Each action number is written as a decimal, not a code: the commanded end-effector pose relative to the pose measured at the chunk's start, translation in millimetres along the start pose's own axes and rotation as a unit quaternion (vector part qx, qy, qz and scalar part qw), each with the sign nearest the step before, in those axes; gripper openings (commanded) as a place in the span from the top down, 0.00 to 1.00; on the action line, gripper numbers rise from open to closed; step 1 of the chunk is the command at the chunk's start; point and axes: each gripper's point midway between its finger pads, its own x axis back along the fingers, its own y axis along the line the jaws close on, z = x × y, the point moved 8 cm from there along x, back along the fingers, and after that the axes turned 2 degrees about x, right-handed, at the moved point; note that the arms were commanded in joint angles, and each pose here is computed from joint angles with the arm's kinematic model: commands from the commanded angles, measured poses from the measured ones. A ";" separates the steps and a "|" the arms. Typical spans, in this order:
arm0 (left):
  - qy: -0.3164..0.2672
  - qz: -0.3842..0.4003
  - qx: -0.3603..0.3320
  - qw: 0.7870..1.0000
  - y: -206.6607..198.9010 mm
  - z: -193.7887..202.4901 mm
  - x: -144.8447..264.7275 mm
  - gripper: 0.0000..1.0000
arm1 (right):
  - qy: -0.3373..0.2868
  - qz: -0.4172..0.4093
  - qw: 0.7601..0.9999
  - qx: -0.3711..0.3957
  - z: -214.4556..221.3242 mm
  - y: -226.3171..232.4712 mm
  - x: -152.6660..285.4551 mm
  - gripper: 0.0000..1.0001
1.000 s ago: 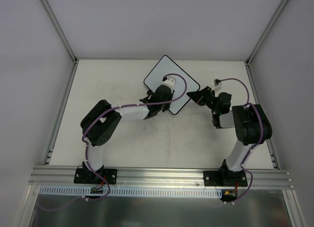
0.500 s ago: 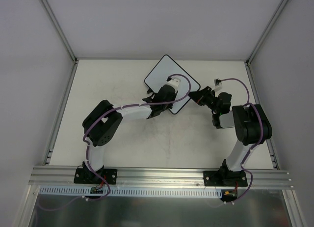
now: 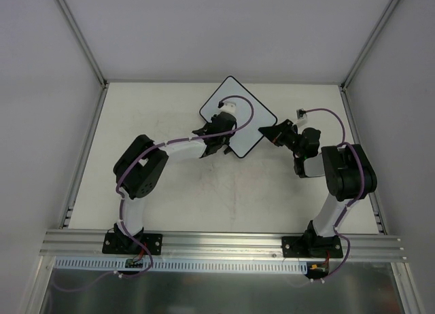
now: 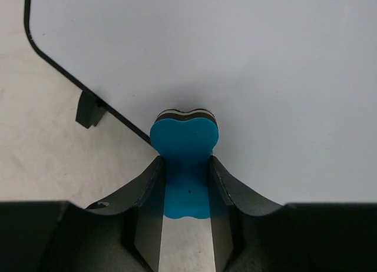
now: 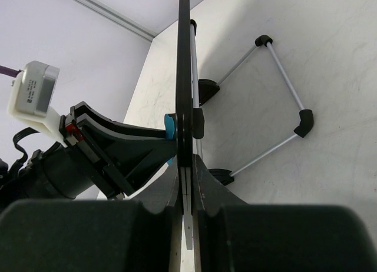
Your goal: Erase the whiteboard
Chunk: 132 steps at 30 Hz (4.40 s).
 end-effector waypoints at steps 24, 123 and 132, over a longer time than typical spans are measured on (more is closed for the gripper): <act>-0.022 -0.030 0.093 0.995 55.0 -17.8 83.8 1.00 | -0.058 -0.083 0.994 0.052 -24.6 26.3 -7.8 1.00; 0.015 -0.041 0.232 0.972 153.1 56.7 158.5 0.01 | -0.078 -0.019 0.985 0.155 4.9 65.9 66.5 0.01; -0.024 -0.045 0.231 0.972 160.8 66.8 180.4 0.01 | -0.055 0.105 0.965 0.234 3.0 83.4 119.1 0.01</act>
